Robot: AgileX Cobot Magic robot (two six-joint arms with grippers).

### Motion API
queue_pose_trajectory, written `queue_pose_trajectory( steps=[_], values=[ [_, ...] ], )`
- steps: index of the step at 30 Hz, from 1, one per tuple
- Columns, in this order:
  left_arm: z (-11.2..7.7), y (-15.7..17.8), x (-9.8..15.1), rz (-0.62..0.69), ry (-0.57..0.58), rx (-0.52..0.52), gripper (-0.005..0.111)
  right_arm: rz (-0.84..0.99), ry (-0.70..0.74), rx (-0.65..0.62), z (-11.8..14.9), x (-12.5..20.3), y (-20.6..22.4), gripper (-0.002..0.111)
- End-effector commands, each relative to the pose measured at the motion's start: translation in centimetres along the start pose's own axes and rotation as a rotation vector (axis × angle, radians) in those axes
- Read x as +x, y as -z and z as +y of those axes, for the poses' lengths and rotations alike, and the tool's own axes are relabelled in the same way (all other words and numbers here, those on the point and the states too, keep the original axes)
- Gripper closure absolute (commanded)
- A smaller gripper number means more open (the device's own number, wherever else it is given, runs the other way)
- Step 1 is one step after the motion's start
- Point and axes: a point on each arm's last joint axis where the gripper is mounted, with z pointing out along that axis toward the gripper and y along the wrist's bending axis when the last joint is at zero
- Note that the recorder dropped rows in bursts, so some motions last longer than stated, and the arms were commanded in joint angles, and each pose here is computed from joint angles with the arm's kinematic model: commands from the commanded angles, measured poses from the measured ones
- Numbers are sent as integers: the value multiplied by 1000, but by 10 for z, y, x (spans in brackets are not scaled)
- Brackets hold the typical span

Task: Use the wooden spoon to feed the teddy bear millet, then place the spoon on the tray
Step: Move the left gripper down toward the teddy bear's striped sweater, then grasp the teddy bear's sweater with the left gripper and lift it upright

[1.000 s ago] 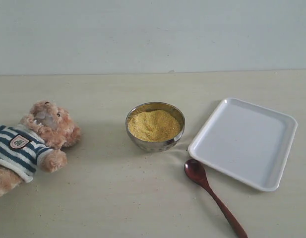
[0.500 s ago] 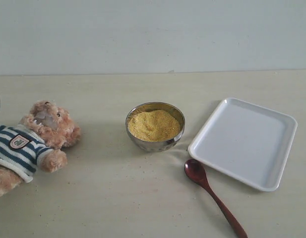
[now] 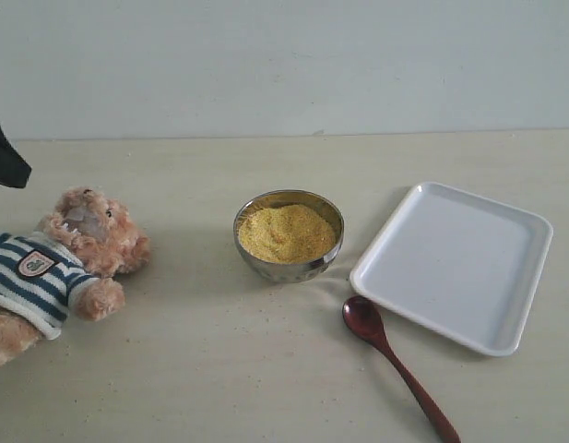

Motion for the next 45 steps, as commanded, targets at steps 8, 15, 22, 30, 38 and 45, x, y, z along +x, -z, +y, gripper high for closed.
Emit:
queue_pose_trajectory(
  steps=[8, 15, 22, 30, 38, 45],
  values=[
    [-13, 8, 7, 23, 48, 104, -2, -16, 7, 9, -1, -1, 0, 108],
    [-24, -6, 22, 130, 69, 287, -2, -16, 7, 9, -1, -1, 0, 108],
    [24, 23, -1, -209, 217, 335, -2, -16, 7, 9, -1, -1, 0, 108],
    [99, -8, 30, -302, 509, 553, -2, -16, 7, 9, -1, -1, 0, 108],
    [107, -51, 62, -63, 441, 461, -2, -16, 7, 9, -1, -1, 0, 108],
    [127, -72, 71, -35, 434, 309, -2, -16, 7, 9, -1, -1, 0, 108]
  ],
)
